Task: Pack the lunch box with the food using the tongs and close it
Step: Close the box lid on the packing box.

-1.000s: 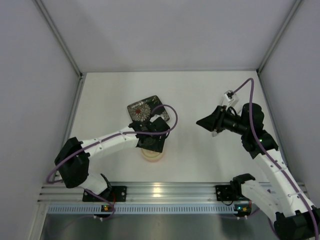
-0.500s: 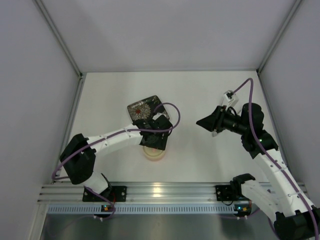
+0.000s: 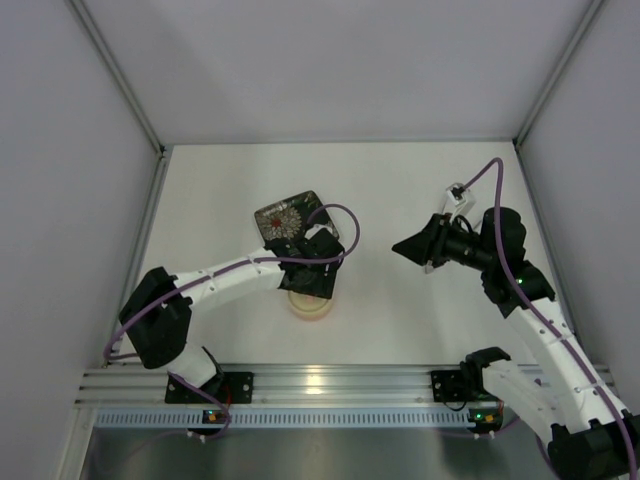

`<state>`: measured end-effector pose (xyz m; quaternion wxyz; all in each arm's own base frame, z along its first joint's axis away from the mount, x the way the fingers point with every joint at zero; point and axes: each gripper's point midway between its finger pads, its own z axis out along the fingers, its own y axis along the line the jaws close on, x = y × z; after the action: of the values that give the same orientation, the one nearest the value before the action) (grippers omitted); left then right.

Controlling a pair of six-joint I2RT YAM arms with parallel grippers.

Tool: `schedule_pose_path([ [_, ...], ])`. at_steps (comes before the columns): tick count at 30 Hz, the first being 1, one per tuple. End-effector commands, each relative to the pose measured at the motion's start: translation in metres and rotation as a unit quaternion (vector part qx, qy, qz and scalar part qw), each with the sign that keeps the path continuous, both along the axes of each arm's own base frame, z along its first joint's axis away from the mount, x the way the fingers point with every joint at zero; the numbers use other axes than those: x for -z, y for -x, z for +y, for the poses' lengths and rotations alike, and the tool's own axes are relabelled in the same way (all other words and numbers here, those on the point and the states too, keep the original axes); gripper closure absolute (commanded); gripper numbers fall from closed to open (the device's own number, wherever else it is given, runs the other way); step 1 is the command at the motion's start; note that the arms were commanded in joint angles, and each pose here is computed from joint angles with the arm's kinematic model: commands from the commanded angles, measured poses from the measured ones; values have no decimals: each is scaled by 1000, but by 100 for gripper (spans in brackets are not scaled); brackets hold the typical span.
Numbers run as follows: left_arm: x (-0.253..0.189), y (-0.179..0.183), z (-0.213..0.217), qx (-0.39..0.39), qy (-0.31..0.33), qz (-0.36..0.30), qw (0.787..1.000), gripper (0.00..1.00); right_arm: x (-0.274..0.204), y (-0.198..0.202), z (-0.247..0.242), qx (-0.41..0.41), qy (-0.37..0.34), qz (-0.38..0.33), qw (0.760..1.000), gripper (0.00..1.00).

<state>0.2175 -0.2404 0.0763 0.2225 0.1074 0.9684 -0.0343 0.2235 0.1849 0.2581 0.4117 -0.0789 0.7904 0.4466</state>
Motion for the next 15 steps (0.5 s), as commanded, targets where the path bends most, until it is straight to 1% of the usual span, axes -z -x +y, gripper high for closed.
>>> schedule_pose_path([
  [1, -5, 1, 2, 0, 2, 1, 1000, 22, -4, 1, -2, -4, 2, -12, 1000, 62],
  [5, -21, -7, 7, -12, -1, -26, 1000, 21, -5, 1, -2, -5, 5, -12, 1000, 62],
  [9, -50, -14, 8, -19, 14, -59, 998, 21, -6, 1, -3, -4, 8, -13, 1000, 62],
  [15, -116, -22, 10, -23, 60, -122, 990, 21, -10, 0, -2, -3, 8, -15, 1000, 62],
])
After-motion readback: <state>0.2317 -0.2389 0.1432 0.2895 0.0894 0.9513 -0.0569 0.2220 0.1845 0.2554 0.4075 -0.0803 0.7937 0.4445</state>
